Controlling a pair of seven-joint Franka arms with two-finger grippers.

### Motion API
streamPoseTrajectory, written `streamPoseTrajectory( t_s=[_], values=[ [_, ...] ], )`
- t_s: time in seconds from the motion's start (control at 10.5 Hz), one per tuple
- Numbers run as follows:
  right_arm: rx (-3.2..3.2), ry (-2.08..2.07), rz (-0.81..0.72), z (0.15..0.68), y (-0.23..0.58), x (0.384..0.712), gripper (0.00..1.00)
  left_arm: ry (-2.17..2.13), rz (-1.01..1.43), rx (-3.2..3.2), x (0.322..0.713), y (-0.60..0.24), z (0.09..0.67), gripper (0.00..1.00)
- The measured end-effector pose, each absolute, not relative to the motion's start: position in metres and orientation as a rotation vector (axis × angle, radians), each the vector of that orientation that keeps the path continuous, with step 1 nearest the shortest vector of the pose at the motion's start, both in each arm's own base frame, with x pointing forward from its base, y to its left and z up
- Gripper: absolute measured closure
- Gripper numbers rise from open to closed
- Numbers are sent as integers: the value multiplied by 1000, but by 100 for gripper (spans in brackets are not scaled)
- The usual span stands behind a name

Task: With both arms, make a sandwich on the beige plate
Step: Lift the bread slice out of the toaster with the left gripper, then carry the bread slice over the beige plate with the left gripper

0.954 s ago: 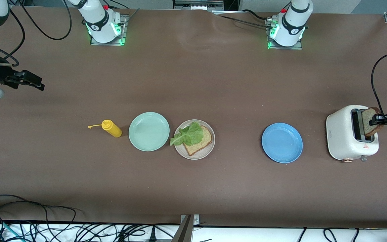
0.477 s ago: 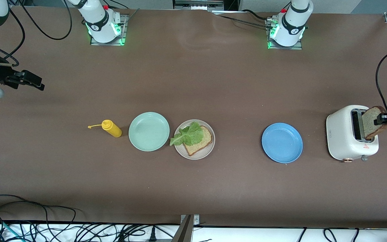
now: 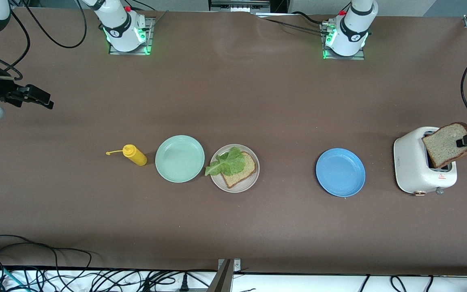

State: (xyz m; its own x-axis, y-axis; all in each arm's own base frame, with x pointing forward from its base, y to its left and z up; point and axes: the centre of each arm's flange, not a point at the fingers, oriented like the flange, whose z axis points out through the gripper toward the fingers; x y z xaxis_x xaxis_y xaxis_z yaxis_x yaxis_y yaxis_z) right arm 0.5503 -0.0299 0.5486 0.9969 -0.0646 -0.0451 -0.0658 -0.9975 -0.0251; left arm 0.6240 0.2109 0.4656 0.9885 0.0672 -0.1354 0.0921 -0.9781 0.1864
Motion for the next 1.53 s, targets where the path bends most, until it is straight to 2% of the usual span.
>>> streamPoseTrajectory(
  t_s=[0.48,1.14,1.53],
  values=[
    [-3113,103,71,548,-30,550,0,327,-148,2688,638,162,480,91],
    [-3112,104,77,548,-31,550,0,304,-231,2499,664,19,459,91],
    [-3112,103,77,548,-30,550,0,446,-252,2378,666,-76,434,91]
  ],
)
